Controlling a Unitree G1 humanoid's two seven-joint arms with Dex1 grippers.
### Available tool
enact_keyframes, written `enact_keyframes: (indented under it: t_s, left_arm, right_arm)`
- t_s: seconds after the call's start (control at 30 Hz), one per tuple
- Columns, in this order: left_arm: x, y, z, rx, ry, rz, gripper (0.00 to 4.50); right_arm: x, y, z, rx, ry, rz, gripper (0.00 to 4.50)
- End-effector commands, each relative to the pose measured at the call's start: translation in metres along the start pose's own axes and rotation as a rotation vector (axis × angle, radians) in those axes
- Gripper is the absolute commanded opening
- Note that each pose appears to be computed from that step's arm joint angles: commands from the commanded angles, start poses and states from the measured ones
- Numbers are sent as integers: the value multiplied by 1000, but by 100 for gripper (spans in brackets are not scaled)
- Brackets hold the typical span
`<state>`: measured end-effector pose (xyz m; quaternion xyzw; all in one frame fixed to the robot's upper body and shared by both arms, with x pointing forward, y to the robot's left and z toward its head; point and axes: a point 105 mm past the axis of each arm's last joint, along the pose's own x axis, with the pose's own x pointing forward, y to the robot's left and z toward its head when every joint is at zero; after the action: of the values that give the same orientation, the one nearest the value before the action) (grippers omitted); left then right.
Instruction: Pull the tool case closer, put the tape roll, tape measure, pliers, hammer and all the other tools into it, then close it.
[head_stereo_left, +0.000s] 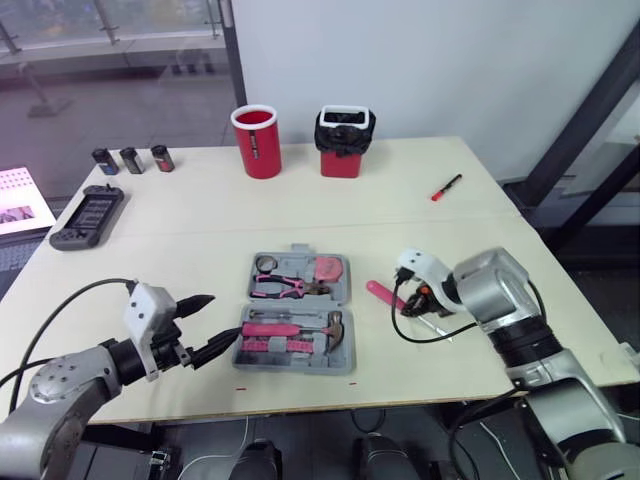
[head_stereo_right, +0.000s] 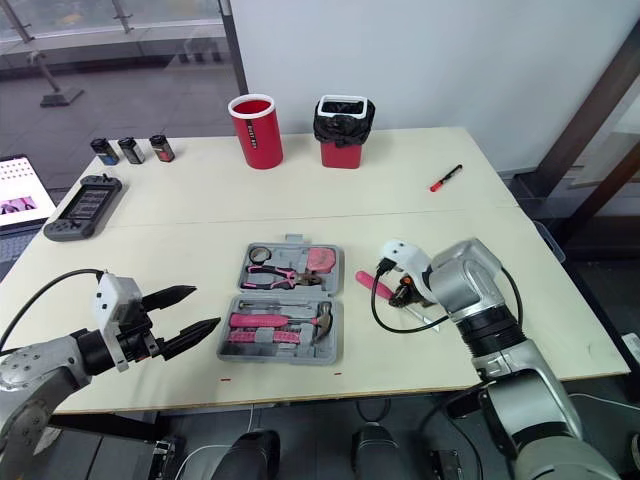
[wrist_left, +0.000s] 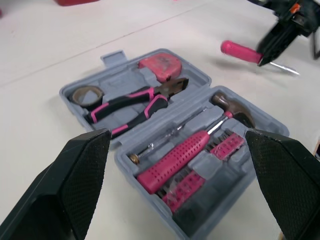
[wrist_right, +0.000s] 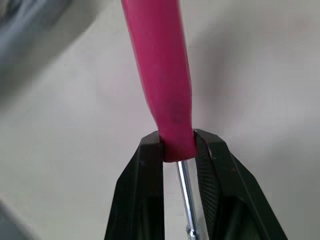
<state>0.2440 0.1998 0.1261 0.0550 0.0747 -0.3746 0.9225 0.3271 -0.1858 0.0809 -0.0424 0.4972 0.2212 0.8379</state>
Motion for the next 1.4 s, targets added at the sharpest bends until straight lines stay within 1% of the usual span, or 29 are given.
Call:
enact_keyframes:
  t_s: [0.03,0.3,0.43,0.5,0.57,0.63,0.67,0.7,0.73,0.77,0.8,0.9,0.97,1.0,1.03,1.07,1.13,1.2,1.4]
  left_arm:
    - [0,-2,11,47,-32,0,450]
    - [0,-2,14,53,-43,0,450]
    - [-1,-4,15,51,-50,-4,450]
    - [0,-5,16,51,-50,-7,450]
    - [0,-5,16,53,-48,-14,450]
    - [0,-5,17,54,-46,-18,450]
    - [0,-4,17,56,-44,-20,450]
    - [-1,-3,17,57,-43,-22,450]
    - [-1,-3,17,58,-41,-25,450]
    - [-1,-3,17,58,-38,-30,450]
    - [-1,-3,17,58,-40,-37,450]
    - [1,-3,25,46,-94,-63,450]
    - [3,-3,32,45,-122,-76,450]
    - [5,-3,34,41,-132,-87,450]
    - [7,-4,36,39,-141,-96,450]
    - [8,-5,38,34,-143,-108,450]
    - [10,-6,38,34,-133,-128,450]
    - [10,-7,38,37,-125,-146,450]
    - [10,-12,36,50,-84,-182,450]
  right_arm:
    - [-3,-3,1,132,-64,-45,38]
    - [4,3,4,134,-96,-80,38]
    - [16,14,11,150,-115,-77,38]
    - [23,15,11,108,-139,-84,38]
    - [28,13,8,76,-148,-94,140]
    - [30,13,6,63,-157,-100,222]
    - [29,13,7,60,-167,-98,281]
    - [26,13,9,51,-185,-99,324]
    - [20,12,12,76,-217,-96,382]
    - [14,13,15,86,-246,-85,426]
    - [5,15,18,62,-281,-65,439]
    - [-14,17,22,-34,-374,-33,439]
    - [-26,19,27,-175,-514,-13,439]
    - [-30,17,27,-283,-558,-56,439]
    - [-30,17,23,-327,-565,-39,439]
    - [-28,19,16,-300,-548,28,439]
    - [-26,16,8,-214,-527,75,439]
    - [-18,9,2,-294,-496,11,439]
    - [12,6,-3,-285,-466,-19,439]
